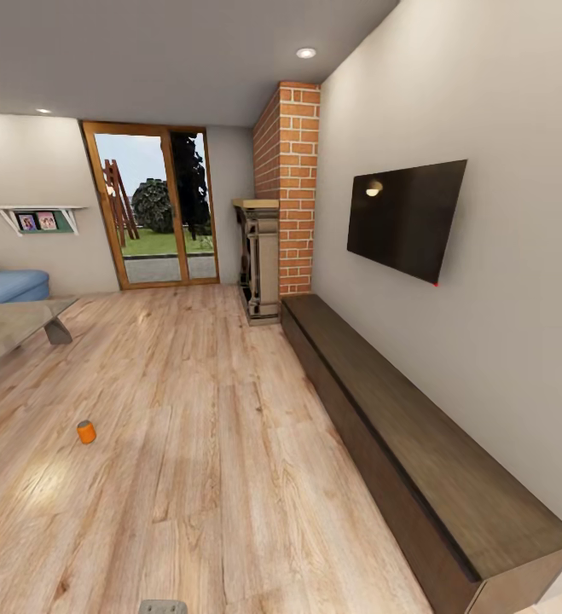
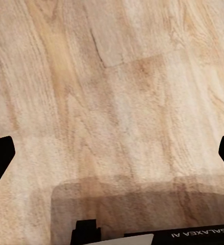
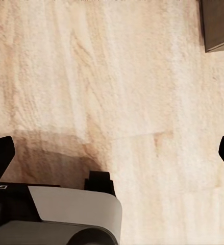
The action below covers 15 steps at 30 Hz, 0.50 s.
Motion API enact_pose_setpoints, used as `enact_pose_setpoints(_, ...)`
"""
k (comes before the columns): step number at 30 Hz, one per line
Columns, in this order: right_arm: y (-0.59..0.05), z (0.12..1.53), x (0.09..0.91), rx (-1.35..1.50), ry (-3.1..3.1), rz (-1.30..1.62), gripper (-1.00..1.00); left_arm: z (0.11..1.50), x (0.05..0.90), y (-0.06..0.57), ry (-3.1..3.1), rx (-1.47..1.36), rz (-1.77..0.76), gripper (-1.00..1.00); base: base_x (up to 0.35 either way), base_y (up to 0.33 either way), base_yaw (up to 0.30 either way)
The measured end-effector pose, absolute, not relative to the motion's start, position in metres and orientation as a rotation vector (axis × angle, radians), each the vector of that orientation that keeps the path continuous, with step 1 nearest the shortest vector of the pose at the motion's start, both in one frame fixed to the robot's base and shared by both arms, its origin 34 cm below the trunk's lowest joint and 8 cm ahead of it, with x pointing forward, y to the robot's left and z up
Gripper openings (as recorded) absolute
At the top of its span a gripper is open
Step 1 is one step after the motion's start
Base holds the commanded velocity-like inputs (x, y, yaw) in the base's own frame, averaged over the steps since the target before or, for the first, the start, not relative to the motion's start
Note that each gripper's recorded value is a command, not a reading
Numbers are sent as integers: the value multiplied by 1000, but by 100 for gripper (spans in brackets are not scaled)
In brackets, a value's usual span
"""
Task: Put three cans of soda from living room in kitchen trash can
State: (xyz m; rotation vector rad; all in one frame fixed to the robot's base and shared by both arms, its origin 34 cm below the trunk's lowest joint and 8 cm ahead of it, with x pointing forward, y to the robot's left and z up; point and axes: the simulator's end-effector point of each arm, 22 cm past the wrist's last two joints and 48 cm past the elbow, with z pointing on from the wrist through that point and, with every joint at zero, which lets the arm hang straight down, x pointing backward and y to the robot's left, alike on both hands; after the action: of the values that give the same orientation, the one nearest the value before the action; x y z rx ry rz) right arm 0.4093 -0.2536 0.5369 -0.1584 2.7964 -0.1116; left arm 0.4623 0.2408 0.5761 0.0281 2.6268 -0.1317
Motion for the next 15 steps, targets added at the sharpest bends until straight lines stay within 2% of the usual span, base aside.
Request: enact_pose_setpoints(15, -254, 537, 409, -156, 2796, -115, 100, 576, 462, 241, 2626, 28, -131, 100, 0, 0, 0)
